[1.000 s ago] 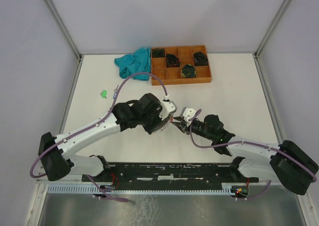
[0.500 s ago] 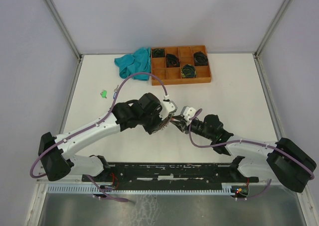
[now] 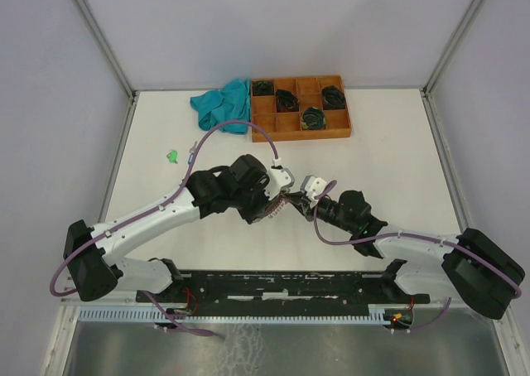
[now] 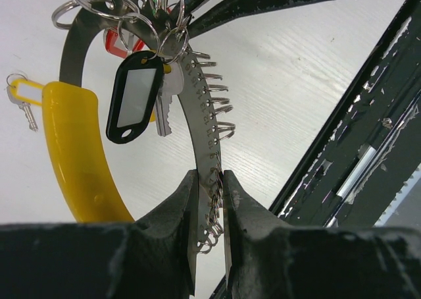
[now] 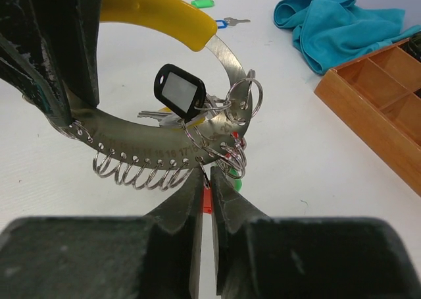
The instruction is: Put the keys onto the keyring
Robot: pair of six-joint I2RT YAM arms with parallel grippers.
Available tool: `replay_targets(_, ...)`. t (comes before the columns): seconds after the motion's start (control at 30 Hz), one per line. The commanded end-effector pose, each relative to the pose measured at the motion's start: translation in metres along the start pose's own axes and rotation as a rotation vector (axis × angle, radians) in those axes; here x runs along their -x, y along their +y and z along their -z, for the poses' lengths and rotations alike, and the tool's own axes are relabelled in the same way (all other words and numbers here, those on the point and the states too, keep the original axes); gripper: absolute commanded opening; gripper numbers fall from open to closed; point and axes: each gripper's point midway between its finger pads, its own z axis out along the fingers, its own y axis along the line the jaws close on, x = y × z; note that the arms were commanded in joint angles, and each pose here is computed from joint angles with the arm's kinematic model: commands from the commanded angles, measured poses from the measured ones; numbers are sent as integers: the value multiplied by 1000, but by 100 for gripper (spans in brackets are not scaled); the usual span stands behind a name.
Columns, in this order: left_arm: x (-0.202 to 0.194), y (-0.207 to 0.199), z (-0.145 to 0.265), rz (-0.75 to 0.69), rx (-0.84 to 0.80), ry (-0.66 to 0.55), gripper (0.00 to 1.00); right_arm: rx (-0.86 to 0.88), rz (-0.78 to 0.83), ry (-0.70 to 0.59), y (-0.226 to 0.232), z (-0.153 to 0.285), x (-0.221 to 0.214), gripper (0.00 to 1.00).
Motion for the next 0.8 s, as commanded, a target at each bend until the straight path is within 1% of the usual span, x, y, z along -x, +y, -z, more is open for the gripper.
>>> replay_targets(0.0, 22, -2, 9, -26, -22, -102, 3, -8, 18, -69, -3, -4, 21, 13)
replay_targets(0.07, 23, -4, 9, -20, -31, -106, 3, 6, 24, -63, -1, -3, 21, 9)
replay_targets(0.17, 29, -3, 13, 11, -40, -145, 3, 27, 31, -44, 2, -2, 20, 2)
replay_targets(0.2, 31, -3, 15, 27, -51, -161, 3, 30, 35, -39, 3, 0, 19, 1)
replay_targets(0.4, 40, 0, 21, 137, -89, -232, 3, 18, 55, -52, 2, 10, 27, 1)
replay_targets(0.6, 42, -12, 12, 249, -155, -269, 6, 32, 63, -89, 5, 18, 42, 1)
replay_targets(0.67, 44, -13, 8, 297, -163, -304, 7, 34, 69, -92, 5, 20, 45, 1)
replay_targets(0.7, 50, -13, 7, 316, -168, -345, 9, 33, 75, -90, 4, 22, 46, 1)
replay_targets(0.77, 55, -16, 5, 363, -194, -413, 10, 33, 84, -73, 4, 22, 44, 1)
